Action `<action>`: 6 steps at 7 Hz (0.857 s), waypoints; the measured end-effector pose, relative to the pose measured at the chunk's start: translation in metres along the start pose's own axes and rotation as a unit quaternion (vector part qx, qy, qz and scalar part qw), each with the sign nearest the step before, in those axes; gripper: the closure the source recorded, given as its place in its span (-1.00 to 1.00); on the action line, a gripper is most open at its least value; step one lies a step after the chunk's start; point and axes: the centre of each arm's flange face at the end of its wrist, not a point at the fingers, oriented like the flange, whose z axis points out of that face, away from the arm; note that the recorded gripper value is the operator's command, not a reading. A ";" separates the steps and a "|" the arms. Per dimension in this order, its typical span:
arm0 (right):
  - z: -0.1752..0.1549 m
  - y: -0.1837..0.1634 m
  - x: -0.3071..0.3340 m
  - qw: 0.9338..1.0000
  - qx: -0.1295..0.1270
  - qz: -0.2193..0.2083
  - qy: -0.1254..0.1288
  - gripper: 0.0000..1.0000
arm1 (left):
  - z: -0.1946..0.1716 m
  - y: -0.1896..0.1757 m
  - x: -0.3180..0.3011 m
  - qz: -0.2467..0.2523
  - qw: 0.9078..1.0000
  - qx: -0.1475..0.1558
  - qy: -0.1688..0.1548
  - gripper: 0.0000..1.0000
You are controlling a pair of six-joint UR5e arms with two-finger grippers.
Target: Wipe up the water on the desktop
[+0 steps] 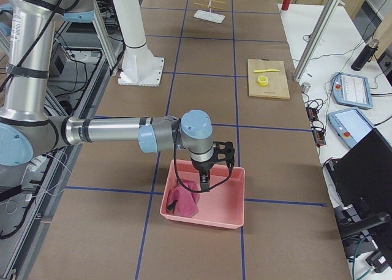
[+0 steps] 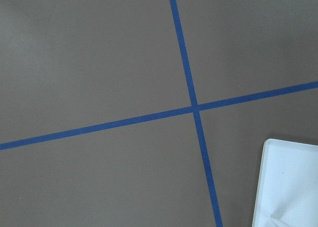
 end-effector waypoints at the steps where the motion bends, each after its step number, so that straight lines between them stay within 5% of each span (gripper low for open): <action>1: 0.003 0.001 0.001 1.000 0.002 -0.001 0.002 -1.00 | 0.000 0.000 0.000 0.000 1.000 0.000 0.000 -0.97; 4: 0.010 0.010 0.014 0.999 0.020 -0.015 0.048 -1.00 | 0.000 -0.001 0.000 0.000 1.000 0.000 0.000 -0.97; 6: 0.019 0.021 0.019 0.999 0.011 -0.012 0.030 -1.00 | -0.001 -0.002 0.000 0.001 1.000 0.001 -0.001 -0.97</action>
